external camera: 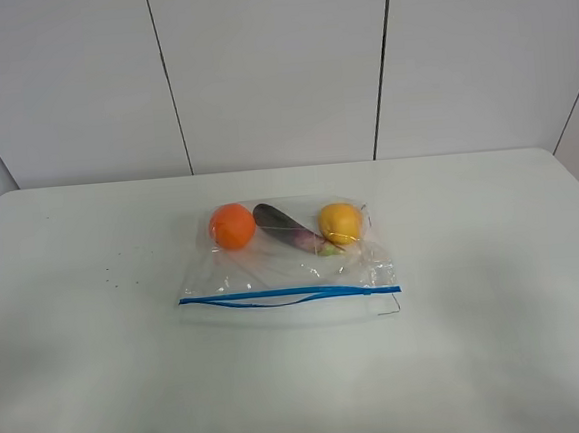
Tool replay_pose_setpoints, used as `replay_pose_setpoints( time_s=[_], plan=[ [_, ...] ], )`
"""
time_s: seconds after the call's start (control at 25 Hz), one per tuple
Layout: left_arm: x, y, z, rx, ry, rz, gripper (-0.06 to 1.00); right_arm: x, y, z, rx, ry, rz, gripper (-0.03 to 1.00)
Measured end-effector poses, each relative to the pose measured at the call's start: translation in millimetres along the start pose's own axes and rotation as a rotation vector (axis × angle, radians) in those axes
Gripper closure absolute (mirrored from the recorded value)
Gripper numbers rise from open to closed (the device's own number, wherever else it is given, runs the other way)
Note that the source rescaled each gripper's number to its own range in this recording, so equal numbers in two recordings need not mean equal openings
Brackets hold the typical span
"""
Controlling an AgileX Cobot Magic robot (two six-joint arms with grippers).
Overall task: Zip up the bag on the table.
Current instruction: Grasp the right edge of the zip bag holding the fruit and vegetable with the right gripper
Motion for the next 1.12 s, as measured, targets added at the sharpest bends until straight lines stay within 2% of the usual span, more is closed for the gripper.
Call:
replay_pose_setpoints(
  time_s=[0.36,0.52,0.84,1.12],
  plan=[
    [0,0,0,0.000,0.000,0.000,0.12,0,0,1,-0.001,0.004,0.000,-0.03],
    [0,0,0,0.000,0.000,0.000,0.12,1,0,8,-0.013,0.058,0.004,-0.03],
    [0,0,0,0.000,0.000,0.000,0.12,-27,-1,50,-0.101,0.315,0.049,-0.03],
    [0,0,0,0.000,0.000,0.000,0.12,-35,7,120,-0.211,0.579,0.144,-0.03]
  ],
)
Point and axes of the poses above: a point on each arm's last joint axis where the gripper is mounted, z pointing out along that axis toward the gripper, y along the wrist's bending axis when the last joint is at zero, x = y × z, the point moved 10 cm from there along z, pointing out along that axis toward the gripper, and after that the axes turned 14 degrees about -z, right-handed, at the moved point
